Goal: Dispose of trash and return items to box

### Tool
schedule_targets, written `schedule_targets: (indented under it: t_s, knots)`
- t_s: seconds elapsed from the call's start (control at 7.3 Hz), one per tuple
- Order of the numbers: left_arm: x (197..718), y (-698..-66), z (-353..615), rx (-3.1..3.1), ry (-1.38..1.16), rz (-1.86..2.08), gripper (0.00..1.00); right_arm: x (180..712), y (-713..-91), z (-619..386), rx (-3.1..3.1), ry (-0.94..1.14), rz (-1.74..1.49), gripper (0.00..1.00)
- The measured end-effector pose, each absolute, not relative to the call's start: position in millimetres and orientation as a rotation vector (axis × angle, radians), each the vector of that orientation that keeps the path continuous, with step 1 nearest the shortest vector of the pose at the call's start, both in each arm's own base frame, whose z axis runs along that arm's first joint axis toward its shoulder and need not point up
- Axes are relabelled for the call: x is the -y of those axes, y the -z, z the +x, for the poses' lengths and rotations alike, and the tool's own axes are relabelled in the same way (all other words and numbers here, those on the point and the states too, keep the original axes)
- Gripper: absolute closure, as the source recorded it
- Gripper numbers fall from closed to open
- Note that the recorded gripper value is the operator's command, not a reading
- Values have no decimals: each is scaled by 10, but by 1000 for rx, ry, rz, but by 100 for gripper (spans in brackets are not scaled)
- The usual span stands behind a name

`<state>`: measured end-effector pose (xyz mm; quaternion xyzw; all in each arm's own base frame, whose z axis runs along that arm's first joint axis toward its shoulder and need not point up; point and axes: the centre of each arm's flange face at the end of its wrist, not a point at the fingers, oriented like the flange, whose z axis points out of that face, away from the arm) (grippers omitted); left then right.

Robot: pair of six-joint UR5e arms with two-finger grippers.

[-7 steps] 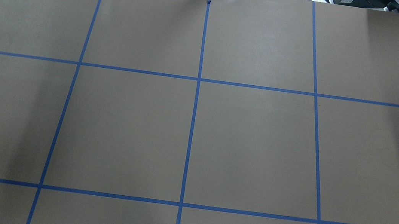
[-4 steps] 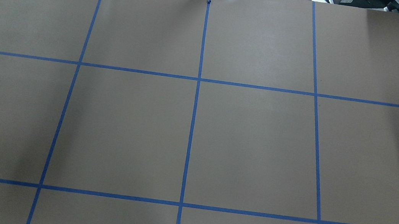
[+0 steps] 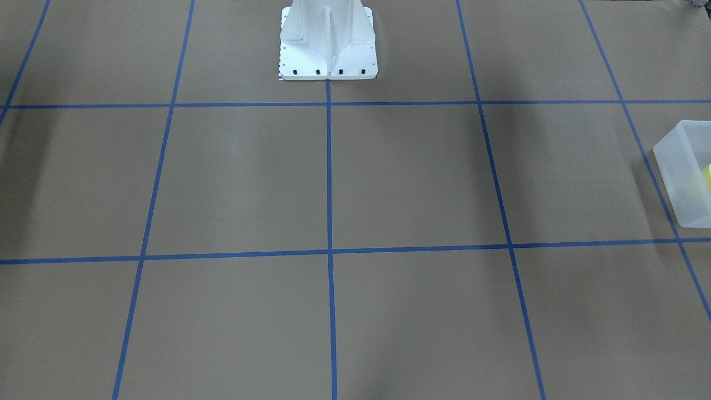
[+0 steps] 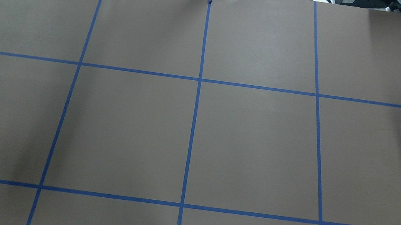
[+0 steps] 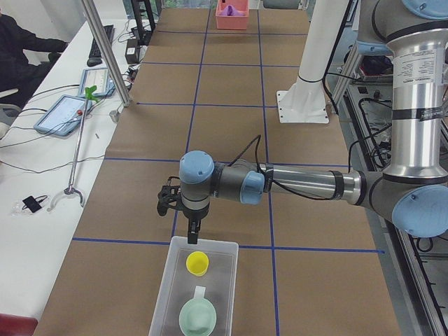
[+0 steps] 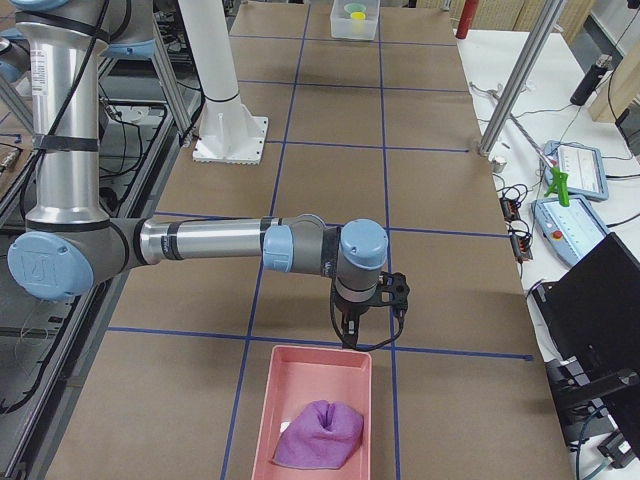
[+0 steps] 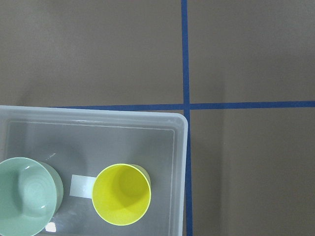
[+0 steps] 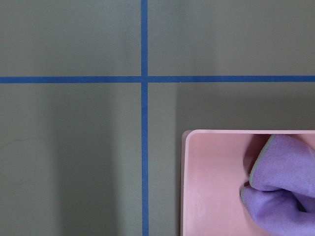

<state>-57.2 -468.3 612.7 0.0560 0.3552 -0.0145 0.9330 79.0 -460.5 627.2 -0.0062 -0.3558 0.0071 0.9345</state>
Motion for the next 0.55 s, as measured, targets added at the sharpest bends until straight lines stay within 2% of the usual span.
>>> schedule_targets:
  t_s: [0.55]
  knots:
    - [4673,-6176,-573,-726,33,105,1,4593,-6287,789,729,-15,-15,0]
